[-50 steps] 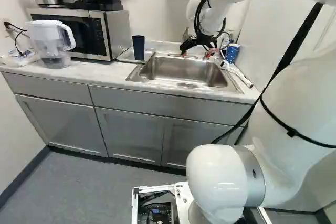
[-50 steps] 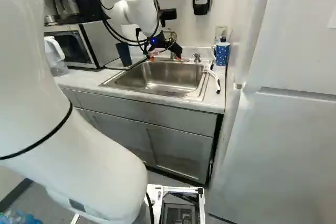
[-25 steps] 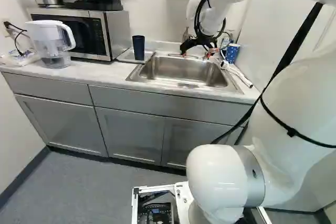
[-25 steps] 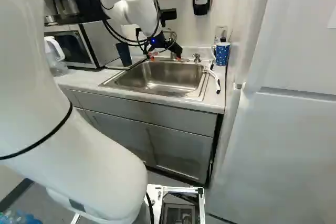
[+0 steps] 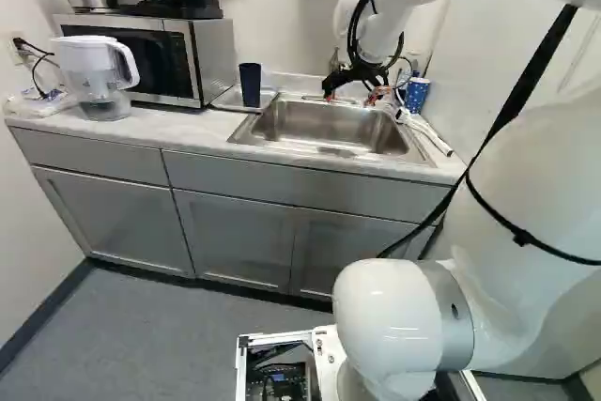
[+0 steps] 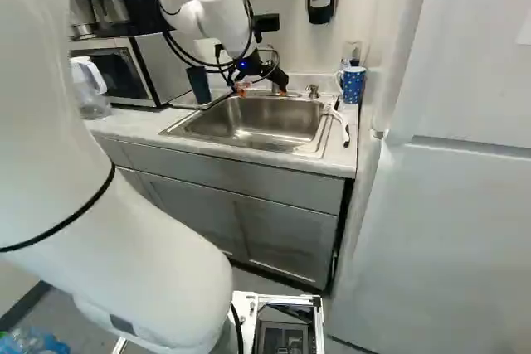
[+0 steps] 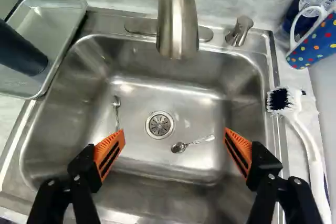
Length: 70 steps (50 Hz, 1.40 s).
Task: Rinse the cup and place it in the tray
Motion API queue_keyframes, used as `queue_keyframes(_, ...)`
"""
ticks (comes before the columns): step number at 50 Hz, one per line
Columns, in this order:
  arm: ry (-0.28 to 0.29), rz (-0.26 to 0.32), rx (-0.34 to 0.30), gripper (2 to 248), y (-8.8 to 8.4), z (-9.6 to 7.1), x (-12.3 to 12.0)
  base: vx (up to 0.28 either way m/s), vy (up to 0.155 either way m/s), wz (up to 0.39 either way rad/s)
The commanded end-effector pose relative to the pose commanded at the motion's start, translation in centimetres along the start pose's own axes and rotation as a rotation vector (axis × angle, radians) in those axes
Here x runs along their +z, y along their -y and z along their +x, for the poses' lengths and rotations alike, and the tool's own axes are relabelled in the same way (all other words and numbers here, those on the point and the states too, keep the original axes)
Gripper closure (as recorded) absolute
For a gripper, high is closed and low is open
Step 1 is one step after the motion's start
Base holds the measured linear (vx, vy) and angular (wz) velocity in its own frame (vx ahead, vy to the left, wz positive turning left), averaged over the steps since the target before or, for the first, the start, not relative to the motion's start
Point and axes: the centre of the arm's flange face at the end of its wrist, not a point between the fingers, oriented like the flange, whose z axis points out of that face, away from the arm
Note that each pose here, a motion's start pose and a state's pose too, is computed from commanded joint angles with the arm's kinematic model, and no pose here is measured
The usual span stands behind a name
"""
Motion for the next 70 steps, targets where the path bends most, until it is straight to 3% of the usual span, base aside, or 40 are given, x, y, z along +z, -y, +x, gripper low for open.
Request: queue_keyframes(70, 0.0, 0.0, 0.0, 3, 0.0, 0.0, 0.0, -0.086, 0.065, -0.002)
